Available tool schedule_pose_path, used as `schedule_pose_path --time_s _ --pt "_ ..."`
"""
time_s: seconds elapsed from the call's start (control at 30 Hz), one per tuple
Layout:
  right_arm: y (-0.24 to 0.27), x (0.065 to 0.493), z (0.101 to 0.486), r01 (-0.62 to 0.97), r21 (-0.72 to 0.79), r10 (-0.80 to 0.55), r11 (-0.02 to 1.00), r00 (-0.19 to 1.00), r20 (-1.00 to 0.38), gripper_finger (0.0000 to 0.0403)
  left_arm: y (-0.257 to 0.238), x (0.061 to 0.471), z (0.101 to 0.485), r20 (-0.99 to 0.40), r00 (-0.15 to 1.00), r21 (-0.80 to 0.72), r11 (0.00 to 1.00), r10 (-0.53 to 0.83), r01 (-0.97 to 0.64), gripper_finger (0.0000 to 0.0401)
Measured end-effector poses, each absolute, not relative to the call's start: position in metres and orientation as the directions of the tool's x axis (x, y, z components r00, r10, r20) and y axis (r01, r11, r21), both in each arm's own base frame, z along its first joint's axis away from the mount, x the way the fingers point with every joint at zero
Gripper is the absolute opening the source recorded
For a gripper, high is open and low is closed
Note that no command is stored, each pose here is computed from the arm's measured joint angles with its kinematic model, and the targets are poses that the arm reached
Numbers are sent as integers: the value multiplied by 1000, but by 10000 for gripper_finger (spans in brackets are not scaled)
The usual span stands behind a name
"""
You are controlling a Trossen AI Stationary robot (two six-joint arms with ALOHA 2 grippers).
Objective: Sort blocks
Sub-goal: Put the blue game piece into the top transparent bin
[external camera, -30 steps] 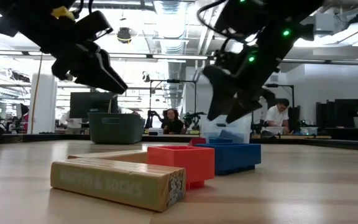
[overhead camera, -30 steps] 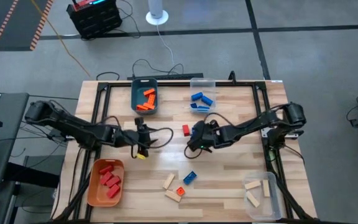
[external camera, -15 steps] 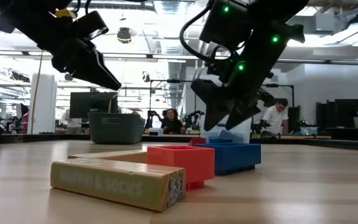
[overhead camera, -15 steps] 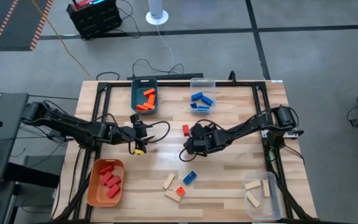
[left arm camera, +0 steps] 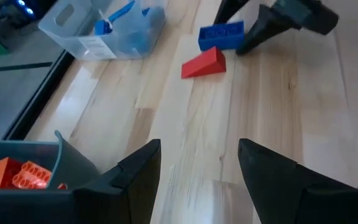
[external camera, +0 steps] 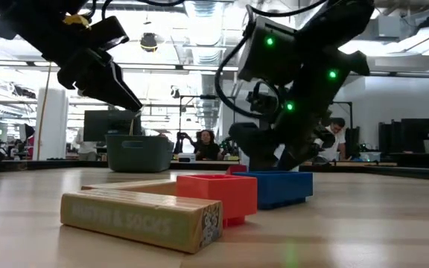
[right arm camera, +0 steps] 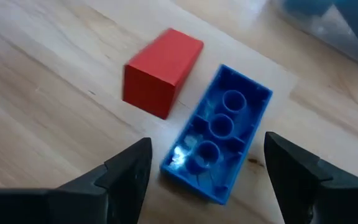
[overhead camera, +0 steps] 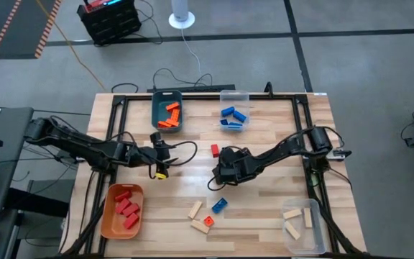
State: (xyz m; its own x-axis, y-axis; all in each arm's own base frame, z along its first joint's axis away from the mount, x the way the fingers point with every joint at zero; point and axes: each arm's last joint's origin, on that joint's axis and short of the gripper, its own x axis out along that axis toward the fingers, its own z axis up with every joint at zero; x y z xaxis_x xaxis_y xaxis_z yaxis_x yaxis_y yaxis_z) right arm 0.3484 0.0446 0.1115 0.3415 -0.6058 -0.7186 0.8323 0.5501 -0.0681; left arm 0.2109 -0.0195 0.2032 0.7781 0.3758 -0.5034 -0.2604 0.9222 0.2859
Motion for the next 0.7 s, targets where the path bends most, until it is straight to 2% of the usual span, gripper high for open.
schedule_pose_path --time_s 0.33,0.7 --pt "49 347 112 811 -92 -599 578 345 -722 270 -19 209 201 -528 761 296 922 377 -251 210" --pt "48 346 106 765 -116 -569 634 358 -741 168 -19 208 200 -536 755 303 921 378 -246 210"
